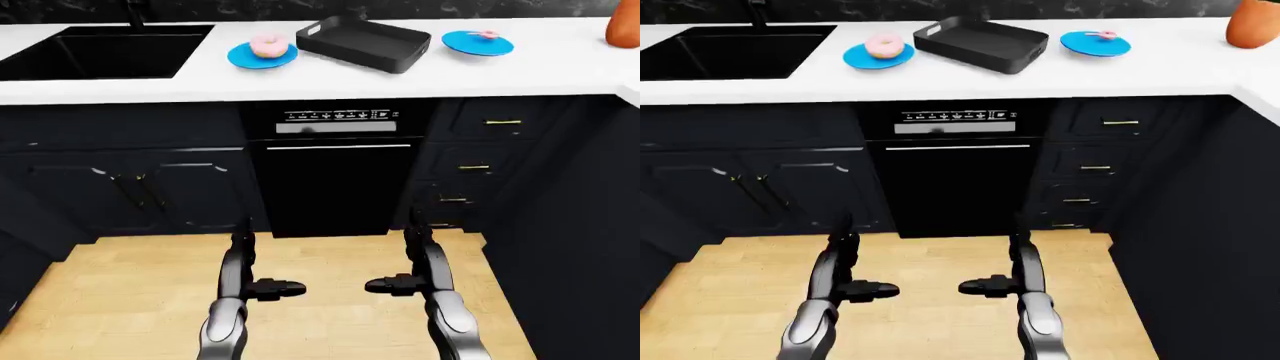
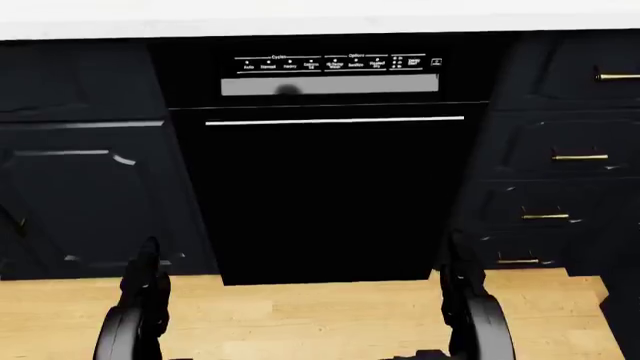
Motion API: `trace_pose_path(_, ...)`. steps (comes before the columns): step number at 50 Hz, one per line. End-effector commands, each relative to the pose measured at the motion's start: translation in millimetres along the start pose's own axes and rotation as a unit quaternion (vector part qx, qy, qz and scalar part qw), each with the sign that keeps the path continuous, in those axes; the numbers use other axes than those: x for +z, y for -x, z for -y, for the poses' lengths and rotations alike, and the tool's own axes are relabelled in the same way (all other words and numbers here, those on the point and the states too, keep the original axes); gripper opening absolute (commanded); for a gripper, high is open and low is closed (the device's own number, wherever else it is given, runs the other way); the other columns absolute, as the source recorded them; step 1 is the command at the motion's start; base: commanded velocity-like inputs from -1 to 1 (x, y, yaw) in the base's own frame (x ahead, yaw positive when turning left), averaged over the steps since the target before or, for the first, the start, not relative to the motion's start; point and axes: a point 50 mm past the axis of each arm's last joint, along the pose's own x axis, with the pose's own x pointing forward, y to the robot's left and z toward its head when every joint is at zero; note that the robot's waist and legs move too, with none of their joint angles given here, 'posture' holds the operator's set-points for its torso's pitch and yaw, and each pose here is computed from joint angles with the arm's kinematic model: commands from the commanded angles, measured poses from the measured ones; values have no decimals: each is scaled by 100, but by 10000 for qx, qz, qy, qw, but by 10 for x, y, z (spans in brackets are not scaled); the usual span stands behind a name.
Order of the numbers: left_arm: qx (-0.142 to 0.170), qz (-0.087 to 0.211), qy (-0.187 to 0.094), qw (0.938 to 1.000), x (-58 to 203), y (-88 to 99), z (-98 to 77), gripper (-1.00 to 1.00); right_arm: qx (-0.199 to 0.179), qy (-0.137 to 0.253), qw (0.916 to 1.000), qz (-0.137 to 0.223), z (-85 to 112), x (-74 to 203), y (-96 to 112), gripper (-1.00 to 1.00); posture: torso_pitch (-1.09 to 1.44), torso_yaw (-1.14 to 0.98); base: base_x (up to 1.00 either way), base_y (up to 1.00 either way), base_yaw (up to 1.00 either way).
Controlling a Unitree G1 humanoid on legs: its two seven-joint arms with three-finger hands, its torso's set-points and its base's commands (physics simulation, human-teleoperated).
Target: Move the dessert items from the plate to the tray.
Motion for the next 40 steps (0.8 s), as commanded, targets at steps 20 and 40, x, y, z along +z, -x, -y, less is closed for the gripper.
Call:
trace_pose_path(20,-489,1170,-330,9914,1423,248,202,100,53,229,9946,1010,19,1105,32,100,0,0,1,-10,0)
trace_pose_path(40,-566,1561,-183,9859,2050,437,137,100,194,127,9868,1601,81,1822,284,100,0,0,33,-55,0)
